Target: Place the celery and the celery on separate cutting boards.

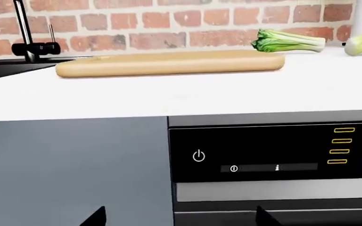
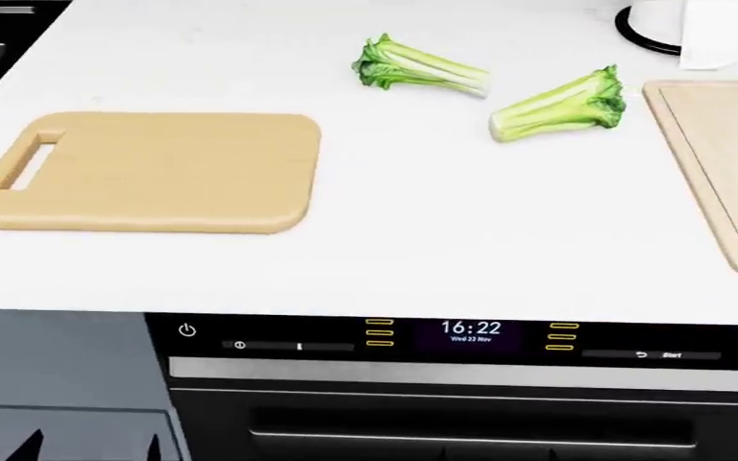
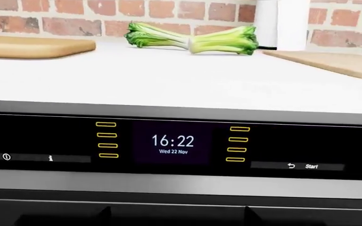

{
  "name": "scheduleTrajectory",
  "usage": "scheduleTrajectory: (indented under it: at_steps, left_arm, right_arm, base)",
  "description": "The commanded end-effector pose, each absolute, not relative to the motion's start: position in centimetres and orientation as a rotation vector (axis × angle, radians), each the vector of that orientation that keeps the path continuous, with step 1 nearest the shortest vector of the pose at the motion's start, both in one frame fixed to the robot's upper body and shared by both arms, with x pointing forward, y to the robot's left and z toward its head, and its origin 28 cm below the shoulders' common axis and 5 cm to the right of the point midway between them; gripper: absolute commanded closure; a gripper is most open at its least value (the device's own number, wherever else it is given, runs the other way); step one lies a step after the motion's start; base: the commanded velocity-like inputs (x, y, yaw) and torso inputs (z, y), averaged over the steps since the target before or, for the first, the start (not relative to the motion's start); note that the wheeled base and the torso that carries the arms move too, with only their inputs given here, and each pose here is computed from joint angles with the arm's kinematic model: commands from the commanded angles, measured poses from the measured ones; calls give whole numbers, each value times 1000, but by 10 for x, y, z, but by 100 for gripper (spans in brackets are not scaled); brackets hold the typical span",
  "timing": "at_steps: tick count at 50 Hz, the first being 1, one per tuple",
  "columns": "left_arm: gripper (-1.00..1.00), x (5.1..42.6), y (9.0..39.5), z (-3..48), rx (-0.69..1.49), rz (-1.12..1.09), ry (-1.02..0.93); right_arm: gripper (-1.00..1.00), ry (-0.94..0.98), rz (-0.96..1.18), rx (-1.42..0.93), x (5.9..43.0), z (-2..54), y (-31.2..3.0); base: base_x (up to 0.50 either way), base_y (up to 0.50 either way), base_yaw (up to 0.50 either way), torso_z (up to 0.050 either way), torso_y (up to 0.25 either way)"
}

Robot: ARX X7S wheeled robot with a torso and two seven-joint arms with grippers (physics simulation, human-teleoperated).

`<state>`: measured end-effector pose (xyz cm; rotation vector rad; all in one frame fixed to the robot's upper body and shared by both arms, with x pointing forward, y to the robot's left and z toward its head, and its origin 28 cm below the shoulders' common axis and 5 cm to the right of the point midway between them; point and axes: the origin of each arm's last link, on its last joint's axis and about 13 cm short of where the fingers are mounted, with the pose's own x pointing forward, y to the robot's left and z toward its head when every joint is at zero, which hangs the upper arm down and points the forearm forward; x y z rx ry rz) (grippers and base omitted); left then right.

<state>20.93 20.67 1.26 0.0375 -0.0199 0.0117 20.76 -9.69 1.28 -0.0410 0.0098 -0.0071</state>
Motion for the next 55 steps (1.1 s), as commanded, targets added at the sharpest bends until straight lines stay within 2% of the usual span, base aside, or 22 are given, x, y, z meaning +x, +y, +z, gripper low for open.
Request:
scheduleTrajectory:
  at_steps: [1, 14, 20, 55]
  left_arm:
    - [-100, 208, 208, 13, 2, 7, -32]
    - [-100, 208, 207, 14, -10, 0, -28]
    - [-100, 207, 208, 16, 5, 6, -81]
    - [-100, 207, 208, 15, 12, -12, -75]
  right_arm:
    - [-100, 9, -12, -43, 208, 13, -97]
    - [-100, 5, -13, -44, 207, 13, -97]
    - [-100, 3, -8, -50, 207, 14, -97]
    - [-100, 3, -17, -63, 208, 14, -97]
  base:
    - [0, -500, 0, 0, 0]
    - [0, -480, 0, 0, 0]
    - [0, -62, 0, 5, 0]
    - [0, 0, 0, 50, 0]
